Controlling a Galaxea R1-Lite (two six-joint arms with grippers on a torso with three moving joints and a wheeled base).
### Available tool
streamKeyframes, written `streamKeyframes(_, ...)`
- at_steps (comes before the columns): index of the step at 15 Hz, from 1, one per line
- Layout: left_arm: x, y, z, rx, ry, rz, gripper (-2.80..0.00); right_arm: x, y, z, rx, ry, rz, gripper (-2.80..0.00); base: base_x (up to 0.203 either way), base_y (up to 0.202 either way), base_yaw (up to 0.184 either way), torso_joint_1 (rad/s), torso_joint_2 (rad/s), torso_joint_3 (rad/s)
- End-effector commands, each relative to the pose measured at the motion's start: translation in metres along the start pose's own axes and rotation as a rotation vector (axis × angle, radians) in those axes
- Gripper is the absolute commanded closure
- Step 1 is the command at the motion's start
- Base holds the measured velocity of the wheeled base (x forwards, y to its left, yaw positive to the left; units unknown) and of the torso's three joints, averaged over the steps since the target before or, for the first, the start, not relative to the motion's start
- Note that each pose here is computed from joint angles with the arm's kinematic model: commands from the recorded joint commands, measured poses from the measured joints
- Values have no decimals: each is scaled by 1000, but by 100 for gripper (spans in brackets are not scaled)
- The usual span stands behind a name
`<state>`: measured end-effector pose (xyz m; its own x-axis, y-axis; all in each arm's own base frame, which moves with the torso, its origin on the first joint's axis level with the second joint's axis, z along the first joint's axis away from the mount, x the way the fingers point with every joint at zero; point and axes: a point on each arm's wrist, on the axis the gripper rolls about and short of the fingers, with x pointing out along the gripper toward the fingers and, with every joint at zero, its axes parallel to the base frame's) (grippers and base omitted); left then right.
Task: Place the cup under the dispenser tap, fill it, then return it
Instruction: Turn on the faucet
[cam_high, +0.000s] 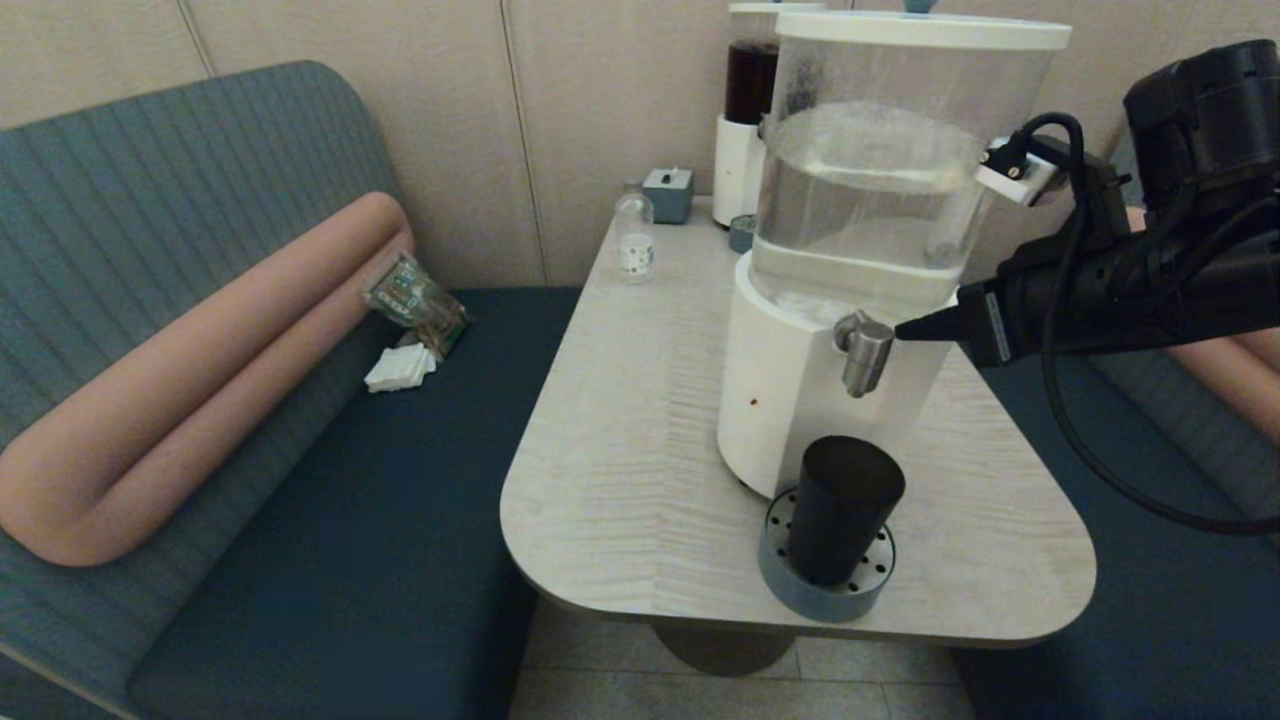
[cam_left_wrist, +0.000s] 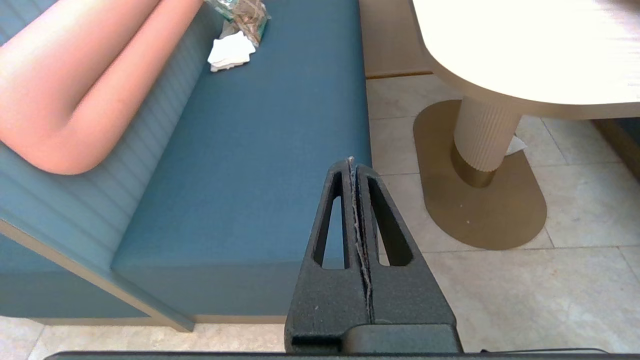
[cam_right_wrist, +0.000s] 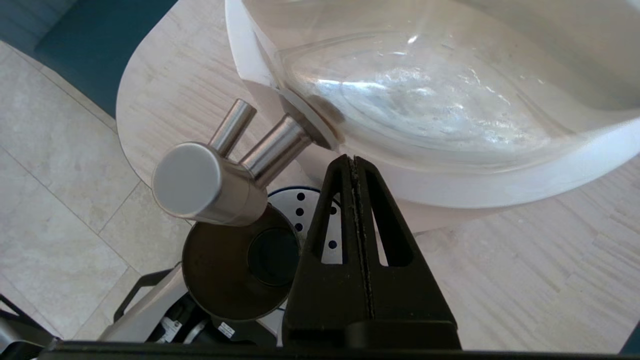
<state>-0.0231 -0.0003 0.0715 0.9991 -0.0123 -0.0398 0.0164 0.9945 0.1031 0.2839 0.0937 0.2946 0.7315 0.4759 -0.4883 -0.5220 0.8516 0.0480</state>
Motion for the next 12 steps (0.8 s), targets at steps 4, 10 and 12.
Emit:
streamKeyframes(4, 0, 0, 0, 0, 2, 0, 0, 0, 13, 6, -23, -15, 37, 0, 0, 0, 0, 0, 0, 0)
streamKeyframes(10, 0, 0, 0, 0, 2, 0, 0, 3, 20, 10, -40, -24, 52, 0, 0, 0, 0, 0, 0, 0)
streamKeyframes(12, 0, 0, 0, 0, 2, 0, 0, 6, 22, 10, -45, -20, 61, 0, 0, 0, 0, 0, 0, 0)
